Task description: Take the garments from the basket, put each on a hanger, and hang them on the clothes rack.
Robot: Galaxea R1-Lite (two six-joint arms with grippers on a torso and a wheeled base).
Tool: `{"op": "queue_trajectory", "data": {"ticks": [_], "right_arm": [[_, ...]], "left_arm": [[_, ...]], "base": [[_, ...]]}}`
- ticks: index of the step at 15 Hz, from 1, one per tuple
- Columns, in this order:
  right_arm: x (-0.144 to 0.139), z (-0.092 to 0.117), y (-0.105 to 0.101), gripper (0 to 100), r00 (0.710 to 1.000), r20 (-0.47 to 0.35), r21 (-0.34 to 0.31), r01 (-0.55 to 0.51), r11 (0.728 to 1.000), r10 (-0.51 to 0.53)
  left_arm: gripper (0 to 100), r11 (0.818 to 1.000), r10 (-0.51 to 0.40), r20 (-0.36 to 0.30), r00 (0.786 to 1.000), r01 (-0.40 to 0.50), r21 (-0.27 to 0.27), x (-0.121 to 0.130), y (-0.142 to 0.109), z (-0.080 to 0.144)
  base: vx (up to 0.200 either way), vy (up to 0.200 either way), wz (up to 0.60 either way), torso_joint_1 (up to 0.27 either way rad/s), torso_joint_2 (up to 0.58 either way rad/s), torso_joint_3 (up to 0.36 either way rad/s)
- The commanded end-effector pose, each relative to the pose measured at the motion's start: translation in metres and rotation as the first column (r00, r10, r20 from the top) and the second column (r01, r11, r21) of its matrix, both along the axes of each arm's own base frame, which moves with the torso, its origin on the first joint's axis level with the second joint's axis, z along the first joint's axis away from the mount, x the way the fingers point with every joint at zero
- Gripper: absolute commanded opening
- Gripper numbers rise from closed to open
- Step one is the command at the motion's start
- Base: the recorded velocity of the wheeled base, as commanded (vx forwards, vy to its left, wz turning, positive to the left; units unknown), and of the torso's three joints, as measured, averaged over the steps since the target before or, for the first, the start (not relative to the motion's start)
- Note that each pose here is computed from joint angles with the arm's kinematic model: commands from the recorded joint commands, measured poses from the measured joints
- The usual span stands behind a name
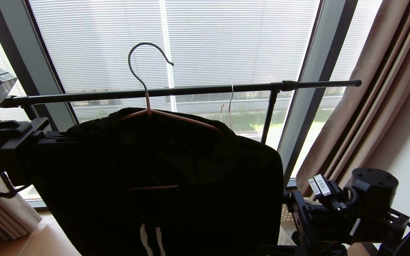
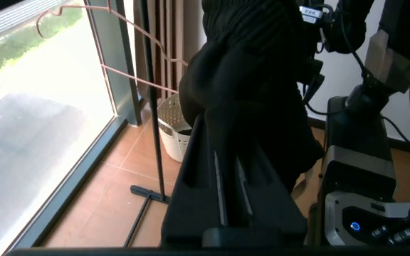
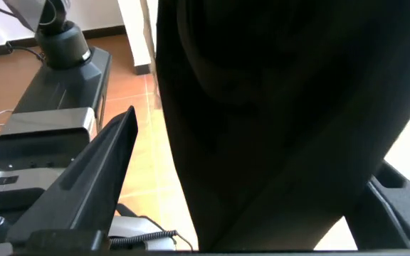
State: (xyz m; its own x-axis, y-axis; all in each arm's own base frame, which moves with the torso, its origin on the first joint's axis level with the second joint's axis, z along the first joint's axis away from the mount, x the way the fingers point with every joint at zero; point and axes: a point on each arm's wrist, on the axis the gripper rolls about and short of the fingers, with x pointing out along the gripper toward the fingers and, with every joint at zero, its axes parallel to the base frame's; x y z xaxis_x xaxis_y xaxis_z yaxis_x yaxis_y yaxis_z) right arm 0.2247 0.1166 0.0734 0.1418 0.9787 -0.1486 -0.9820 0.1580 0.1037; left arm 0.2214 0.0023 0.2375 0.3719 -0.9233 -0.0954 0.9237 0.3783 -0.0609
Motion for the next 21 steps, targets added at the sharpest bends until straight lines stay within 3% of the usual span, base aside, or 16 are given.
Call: {"op": "queue_trajectory", "data": {"ticks": [1,11,12,17,21], "right_arm": [[0.008,-0.006,-0.001,100,1.000,-0.013,-0.006,0.019,1.000,-0.019],[0.022,-0.015,0.004,100,0.992,-0.007,-0.040,0.126,0.991,-0.126],[0.023,-0.016,0.006,0,0.987,-0.004,-0.052,0.158,0.986,-0.158],[0.025,-0.009,0.004,0,0.984,0.025,-0.041,0.179,0.983,-0.178],[0.032,-0.001,-0.011,0,0.970,0.054,-0.022,0.238,0.971,-0.237]], "left_arm": [[0,1.000,0.001,-0.008,1.000,-0.001,-0.008,0.001,0.000,0.001],[0,1.000,-0.010,-0.015,1.000,0.010,-0.017,-0.002,-0.004,0.004],[0,1.000,-0.010,-0.016,1.000,0.010,-0.018,-0.002,-0.004,0.004],[0,1.000,-0.005,-0.016,1.000,0.005,-0.018,-0.004,-0.003,0.002],[0,0.999,0.028,0.010,1.000,-0.028,-0.016,-0.004,0.004,0.001]], "base": [[0.000,0.000,0.00,0.000,0.00,0.000],[0.000,0.000,0.00,0.000,0.00,0.000],[0.000,0.000,0.00,0.000,0.00,0.000],[0.000,0.000,0.00,0.000,0.00,0.000],[0.000,0.000,0.00,0.000,0.00,0.000]]}}
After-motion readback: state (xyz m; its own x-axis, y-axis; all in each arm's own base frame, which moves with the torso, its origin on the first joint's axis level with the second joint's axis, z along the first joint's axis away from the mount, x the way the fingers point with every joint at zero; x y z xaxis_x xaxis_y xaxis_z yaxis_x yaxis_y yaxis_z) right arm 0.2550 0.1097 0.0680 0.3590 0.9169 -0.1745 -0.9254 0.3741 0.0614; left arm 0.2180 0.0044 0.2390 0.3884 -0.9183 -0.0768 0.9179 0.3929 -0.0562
